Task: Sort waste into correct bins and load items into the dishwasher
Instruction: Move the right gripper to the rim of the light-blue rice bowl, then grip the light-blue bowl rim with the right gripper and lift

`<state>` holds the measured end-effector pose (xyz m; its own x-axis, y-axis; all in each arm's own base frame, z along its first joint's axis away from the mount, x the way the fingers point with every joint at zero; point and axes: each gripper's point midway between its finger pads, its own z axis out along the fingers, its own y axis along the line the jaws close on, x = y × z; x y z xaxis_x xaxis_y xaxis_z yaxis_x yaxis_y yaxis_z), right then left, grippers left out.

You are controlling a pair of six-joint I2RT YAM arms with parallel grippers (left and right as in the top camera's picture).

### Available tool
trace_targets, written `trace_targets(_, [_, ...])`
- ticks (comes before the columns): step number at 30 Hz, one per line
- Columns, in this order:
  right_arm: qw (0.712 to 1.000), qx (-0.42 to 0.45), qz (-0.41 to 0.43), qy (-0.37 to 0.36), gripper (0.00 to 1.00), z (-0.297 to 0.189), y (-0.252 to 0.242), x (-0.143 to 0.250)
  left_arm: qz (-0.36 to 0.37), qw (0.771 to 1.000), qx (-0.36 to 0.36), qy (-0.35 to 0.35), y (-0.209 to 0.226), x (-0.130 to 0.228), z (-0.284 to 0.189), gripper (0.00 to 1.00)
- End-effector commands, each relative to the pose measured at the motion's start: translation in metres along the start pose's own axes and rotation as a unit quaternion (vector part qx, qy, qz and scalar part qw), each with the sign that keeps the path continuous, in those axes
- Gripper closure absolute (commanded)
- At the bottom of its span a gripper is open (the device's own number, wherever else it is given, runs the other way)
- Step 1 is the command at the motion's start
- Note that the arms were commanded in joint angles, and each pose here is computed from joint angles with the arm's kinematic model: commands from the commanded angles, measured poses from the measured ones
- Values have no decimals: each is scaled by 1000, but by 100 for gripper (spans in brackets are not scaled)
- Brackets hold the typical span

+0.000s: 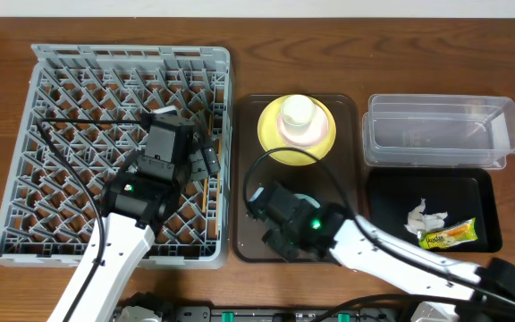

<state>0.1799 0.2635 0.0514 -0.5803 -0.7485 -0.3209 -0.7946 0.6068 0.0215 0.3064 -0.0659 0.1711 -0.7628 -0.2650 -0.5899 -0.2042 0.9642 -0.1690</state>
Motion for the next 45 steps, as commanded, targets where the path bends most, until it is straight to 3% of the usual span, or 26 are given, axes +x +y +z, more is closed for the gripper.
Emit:
trace_targets(1, [999,47,-10,8,56,8,-9,0,-4,1000,4,-7,-1,-5,-4,6])
trace_targets(5, [999,45,19,11,70,9,-8,2,-4,1000,4,-7,-1,-5,-4,7])
trace_targets(10, [999,5,32,18,67,10,6,5,-4,1000,4,-7,-1,-5,-4,7])
trace_targets(16, [996,75,29,29,67,8,-18,12,-4,1000,4,-7,-1,-5,-4,7])
trace_targets(21, [998,25,31,40,59,9,-1,16,-4,1000,4,-7,-1,-5,-4,7])
trace_targets(25, [998,-1,32,56,44,9,8,23,-4,1000,4,-7,-1,-5,-4,7])
trace_targets(27, [997,1,32,70,43,8,7,30,-4,1000,4,-7,-1,-5,-4,7])
trace_targets(36, [995,6,30,91,74,6,5,40,-4,1000,4,-7,-1,-5,-4,6])
trace_targets(42, [996,5,8,90,79,6,5,40,-4,1000,4,-7,-1,-5,-4,7])
trace_targets(45, [996,7,8,88,76,7,4,39,-4,1000,4,-7,-1,-5,-4,7])
